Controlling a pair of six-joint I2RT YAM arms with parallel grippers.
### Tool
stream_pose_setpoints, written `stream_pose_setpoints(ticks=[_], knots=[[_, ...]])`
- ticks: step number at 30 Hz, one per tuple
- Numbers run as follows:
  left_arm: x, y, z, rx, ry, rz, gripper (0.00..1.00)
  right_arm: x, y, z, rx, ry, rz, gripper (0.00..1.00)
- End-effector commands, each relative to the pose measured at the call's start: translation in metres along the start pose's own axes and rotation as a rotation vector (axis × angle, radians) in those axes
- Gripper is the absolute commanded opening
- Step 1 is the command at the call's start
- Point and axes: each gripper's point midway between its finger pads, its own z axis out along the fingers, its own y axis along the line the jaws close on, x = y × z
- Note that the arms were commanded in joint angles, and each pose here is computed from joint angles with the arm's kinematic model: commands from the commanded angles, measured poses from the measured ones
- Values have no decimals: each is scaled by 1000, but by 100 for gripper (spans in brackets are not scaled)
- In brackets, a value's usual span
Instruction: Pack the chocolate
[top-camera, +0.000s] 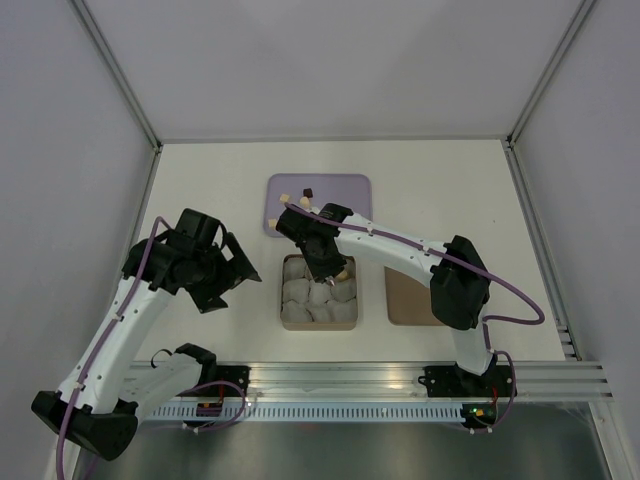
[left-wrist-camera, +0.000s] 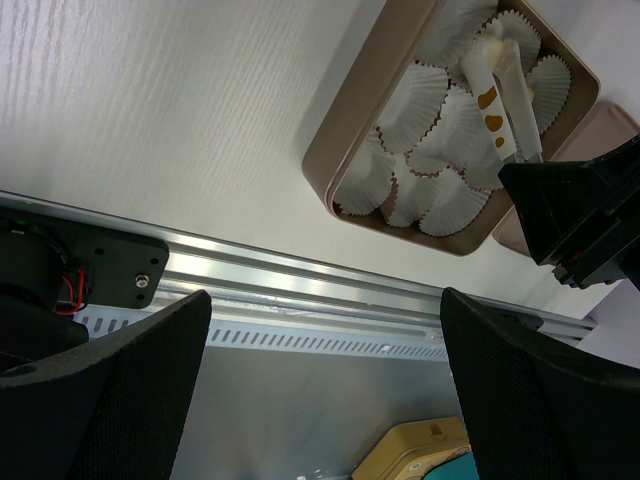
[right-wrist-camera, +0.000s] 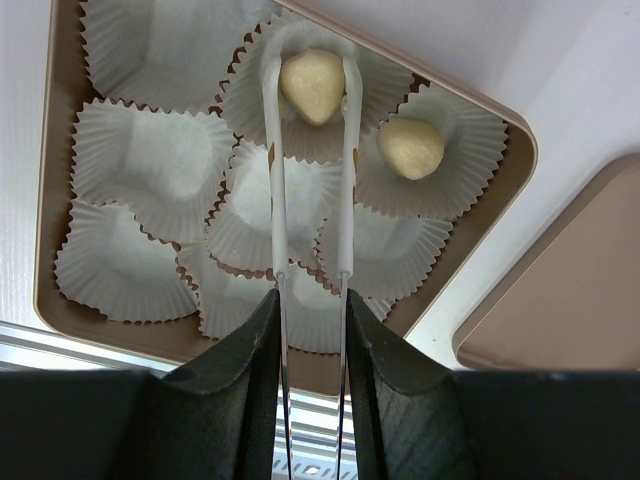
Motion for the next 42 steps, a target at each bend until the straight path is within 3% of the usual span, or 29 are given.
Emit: stream_pose_setpoints(ticks=[1,9,16,30,38,42], knots=[[4,3,-2,-4,8,-28,100,-7,-3,-2,12,-28,3,34],[4,3,-2,-5,9,-22,100,-11,0,-5,3,-40,6,43],[5,3,-3,-2,8,-19,100,-19,2,-15,-9,-62,11,41],[4,3,-3,-2,7,-18,100,-21,-7,-78,-81,-145,77,40],[2,2,-5,2,-11,-26,100,-53,-2,-126,-143,-260,94,40],[1,-3,-10,25,-15,-34,100,-87,-1,-124,-158,-298,123,40]])
